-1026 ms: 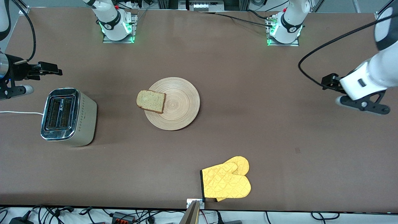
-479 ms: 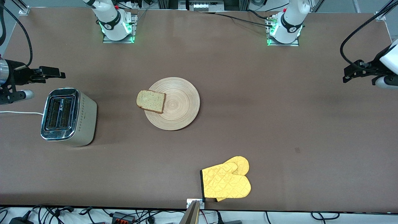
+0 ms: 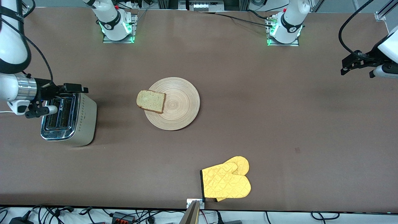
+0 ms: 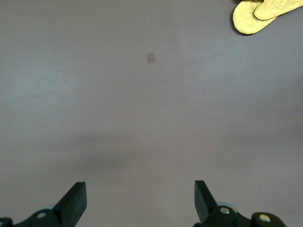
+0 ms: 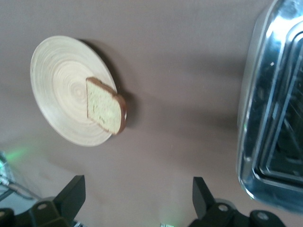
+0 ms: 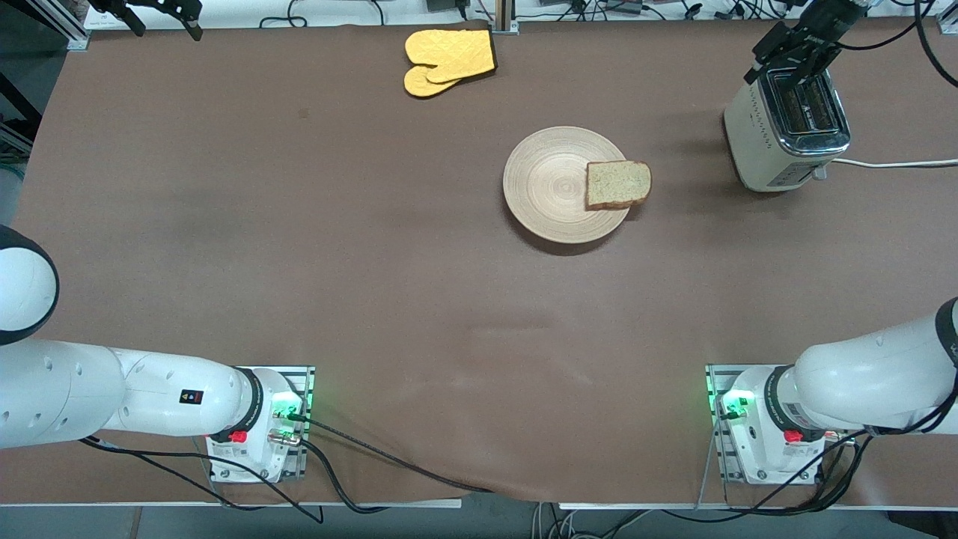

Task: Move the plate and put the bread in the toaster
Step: 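Move the right gripper over the toaster toward the plate, then grasp the bread slice edge on the plate with the right gripper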

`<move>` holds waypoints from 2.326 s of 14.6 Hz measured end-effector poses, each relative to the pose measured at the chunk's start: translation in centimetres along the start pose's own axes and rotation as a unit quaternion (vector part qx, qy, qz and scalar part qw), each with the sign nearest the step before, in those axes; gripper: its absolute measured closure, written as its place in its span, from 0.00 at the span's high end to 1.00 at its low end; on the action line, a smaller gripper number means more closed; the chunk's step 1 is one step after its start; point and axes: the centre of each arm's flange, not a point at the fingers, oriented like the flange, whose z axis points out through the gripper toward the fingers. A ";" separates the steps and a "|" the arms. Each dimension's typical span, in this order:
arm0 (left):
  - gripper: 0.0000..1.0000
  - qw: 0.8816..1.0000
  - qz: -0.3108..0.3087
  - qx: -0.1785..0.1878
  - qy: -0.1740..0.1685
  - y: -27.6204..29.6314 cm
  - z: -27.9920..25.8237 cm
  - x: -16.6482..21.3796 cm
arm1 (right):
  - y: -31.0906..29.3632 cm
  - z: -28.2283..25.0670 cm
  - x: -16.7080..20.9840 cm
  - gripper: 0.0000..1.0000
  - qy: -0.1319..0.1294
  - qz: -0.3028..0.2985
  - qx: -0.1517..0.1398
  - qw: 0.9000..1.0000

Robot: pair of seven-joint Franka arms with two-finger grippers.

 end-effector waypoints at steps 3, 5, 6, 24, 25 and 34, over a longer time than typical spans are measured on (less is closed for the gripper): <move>1.00 1.000 -0.001 0.000 -0.002 0.0 0.1 0.0 | -1.7 3.6 -0.9 1.00 0.039 -0.002 -0.018 0.999; 1.00 1.000 -0.001 0.000 -0.002 0.0 0.1 0.0 | -2.7 6.0 -2.6 1.00 0.058 0.012 -0.027 0.998; 1.00 1.000 -0.001 0.000 -0.002 0.0 0.1 0.0 | -3.3 7.0 -3.2 1.00 0.068 0.020 -0.028 0.997; 1.00 1.000 0.000 0.000 -0.007 0.3 0.5 0.2 | -3.2 23.9 -3.6 1.00 0.128 -0.001 0.105 0.986; 1.00 1.000 0.000 0.000 -0.007 0.3 0.5 0.2 | -3.0 24.2 -3.5 1.00 0.132 -0.003 0.113 0.985; 1.00 1.000 -0.023 0.000 -0.010 0.1 0.6 0.1 | -1.5 27.9 -3.6 1.00 0.147 0.007 0.167 0.975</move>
